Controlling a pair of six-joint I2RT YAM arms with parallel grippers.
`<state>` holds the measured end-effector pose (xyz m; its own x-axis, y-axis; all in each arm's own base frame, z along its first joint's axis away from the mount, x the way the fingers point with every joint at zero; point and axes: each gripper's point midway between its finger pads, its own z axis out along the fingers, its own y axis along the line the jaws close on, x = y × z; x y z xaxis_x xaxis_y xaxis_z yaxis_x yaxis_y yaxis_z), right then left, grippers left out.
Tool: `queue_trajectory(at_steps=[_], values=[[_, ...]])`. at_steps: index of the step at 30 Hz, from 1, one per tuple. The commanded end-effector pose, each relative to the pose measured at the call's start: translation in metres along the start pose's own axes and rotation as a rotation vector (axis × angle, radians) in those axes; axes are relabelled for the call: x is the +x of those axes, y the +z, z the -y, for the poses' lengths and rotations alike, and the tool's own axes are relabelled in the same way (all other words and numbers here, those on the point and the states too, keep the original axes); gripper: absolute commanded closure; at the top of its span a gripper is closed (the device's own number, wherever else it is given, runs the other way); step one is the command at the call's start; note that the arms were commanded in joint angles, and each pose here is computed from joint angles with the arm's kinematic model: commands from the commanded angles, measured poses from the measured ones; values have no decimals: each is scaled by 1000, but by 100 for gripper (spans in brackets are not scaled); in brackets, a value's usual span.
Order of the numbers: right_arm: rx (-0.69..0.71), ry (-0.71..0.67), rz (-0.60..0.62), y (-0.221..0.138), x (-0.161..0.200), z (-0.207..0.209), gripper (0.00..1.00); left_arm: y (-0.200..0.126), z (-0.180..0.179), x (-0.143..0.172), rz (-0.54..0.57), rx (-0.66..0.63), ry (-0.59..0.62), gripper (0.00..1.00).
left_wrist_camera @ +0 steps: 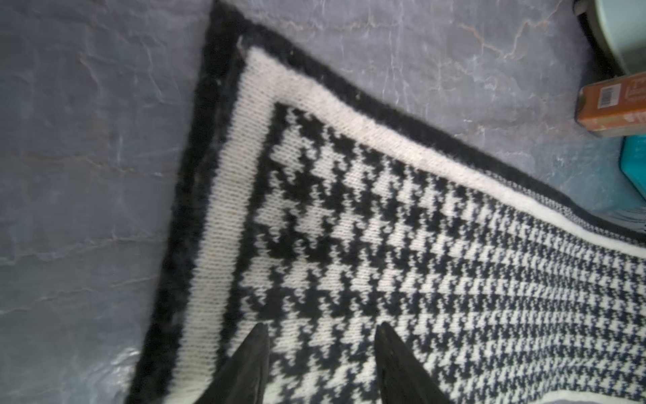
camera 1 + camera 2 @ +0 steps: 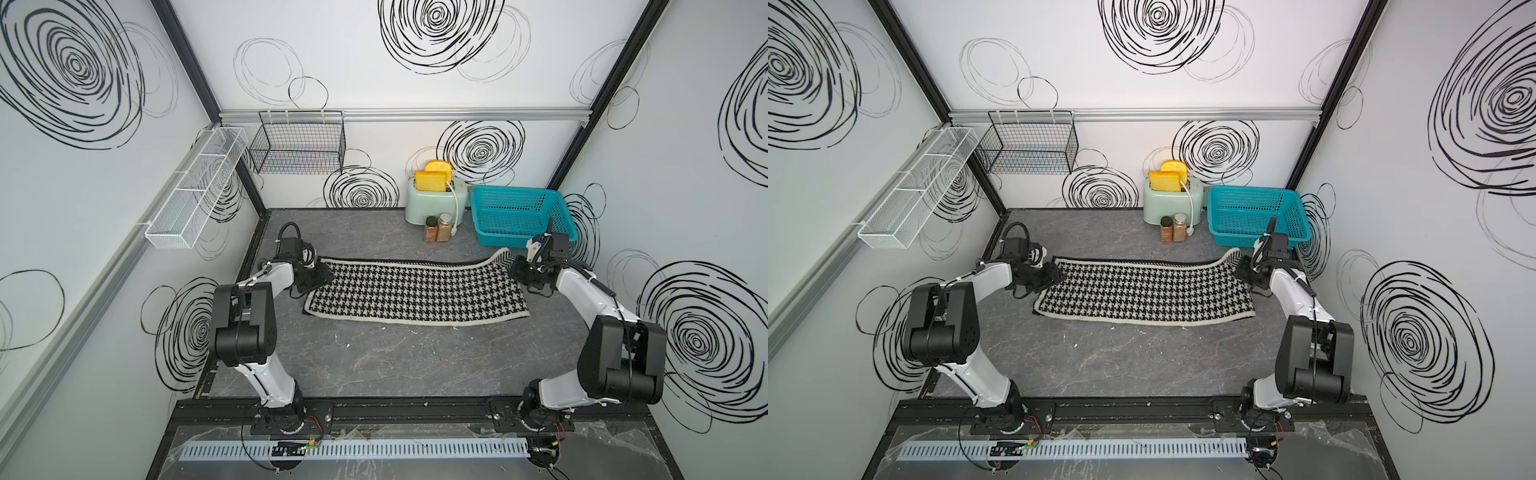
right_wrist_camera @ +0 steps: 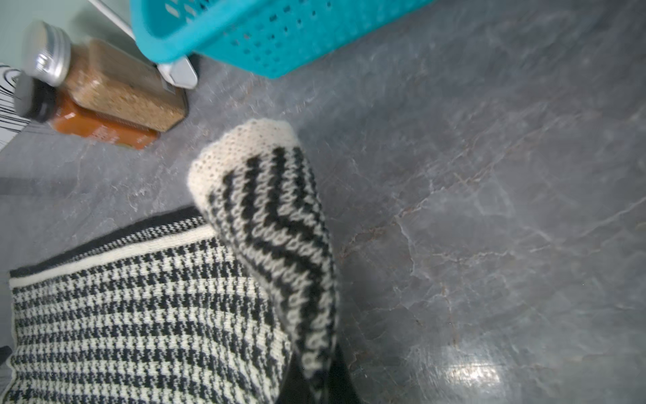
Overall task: Roll up the scarf and place it into the basket
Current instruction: Fold the scarf at the center of the board.
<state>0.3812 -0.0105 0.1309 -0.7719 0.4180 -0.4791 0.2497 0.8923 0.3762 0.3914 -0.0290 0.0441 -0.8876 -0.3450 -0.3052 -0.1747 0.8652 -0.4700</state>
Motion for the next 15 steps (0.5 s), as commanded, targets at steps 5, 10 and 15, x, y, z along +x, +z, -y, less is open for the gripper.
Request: queue_trajectory(at_steps=[5,10,15], values=[[-38,0,92,-31,-47,-23,100,18,-7,25,-67,-17,31,46],[-86,15,109,-37,-54,-35,100,27,11,53,-123,1,63,47],[-114,28,101,-36,-50,-44,100,39,47,85,-167,54,70,46]])
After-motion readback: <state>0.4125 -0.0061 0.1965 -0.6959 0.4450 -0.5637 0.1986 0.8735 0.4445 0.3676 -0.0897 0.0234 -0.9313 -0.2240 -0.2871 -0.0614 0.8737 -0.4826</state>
